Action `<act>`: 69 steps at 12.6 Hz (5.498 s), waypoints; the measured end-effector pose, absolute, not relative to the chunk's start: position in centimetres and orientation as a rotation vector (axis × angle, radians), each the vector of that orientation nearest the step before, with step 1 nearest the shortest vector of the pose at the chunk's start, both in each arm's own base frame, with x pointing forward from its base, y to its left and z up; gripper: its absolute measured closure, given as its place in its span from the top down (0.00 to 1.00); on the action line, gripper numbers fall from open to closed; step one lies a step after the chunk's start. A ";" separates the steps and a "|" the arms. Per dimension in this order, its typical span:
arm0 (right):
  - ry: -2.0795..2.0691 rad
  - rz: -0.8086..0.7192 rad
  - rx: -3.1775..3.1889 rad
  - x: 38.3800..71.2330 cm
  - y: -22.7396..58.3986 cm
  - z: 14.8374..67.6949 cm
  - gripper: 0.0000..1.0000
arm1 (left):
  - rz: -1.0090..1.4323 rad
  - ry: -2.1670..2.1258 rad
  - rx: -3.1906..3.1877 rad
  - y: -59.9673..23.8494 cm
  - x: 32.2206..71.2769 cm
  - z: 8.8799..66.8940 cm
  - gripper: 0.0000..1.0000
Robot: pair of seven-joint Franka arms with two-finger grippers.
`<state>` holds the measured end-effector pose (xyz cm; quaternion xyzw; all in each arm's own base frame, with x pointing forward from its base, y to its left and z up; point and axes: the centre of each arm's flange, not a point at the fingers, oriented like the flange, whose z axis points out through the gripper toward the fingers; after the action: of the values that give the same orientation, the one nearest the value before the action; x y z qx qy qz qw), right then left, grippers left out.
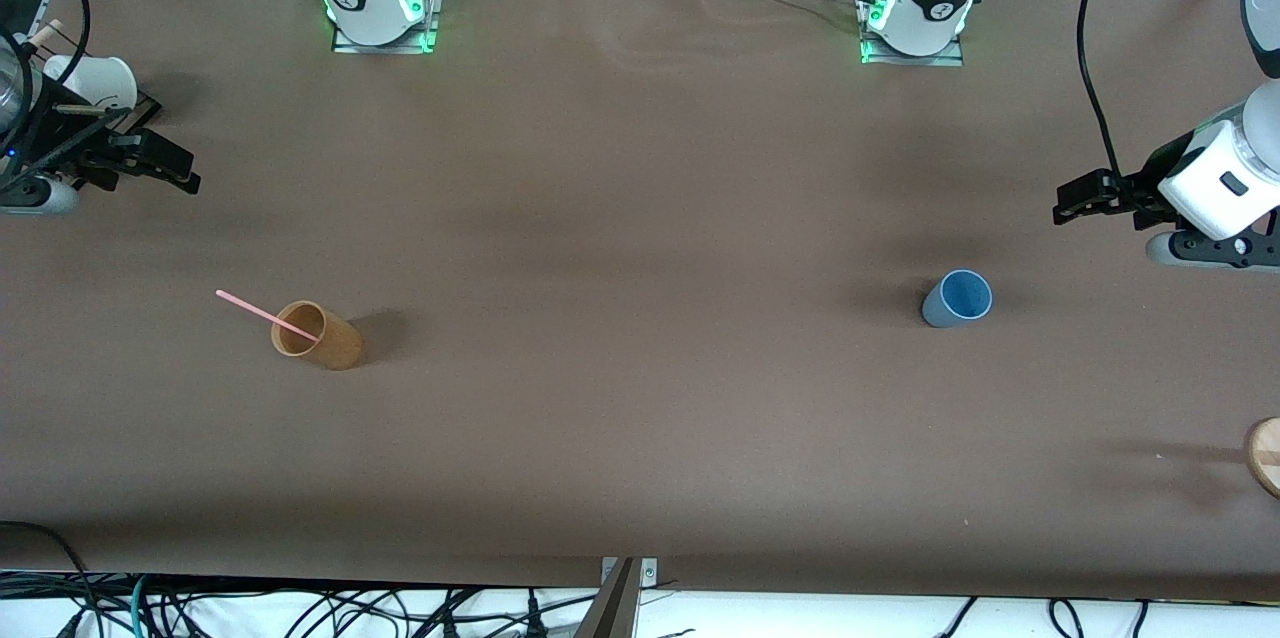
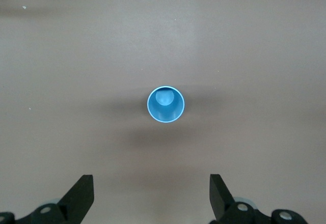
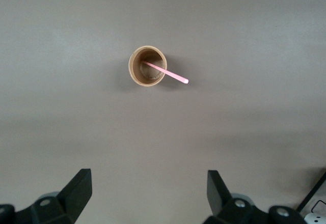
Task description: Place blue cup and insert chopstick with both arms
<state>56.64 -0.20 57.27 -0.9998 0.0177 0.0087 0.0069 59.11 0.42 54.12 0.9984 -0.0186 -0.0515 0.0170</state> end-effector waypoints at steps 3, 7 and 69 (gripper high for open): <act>0.064 0.027 -3.127 56.6 -0.2 57.3 1.00 | -0.159 -0.058 3.103 0.4 59.1 54.1 1.00; 0.066 0.027 -3.127 56.6 -0.2 57.3 1.00 | -0.160 -0.058 3.103 0.4 59.1 54.1 1.00; 0.071 0.028 -3.127 56.7 -0.3 57.2 1.00 | -0.145 -0.085 3.196 2.5 60.2 27.3 1.00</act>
<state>56.65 -0.30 57.24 -0.9997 0.0229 0.0090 0.0069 60.19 2.51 27.26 0.9982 -0.0265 -0.0454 -0.0292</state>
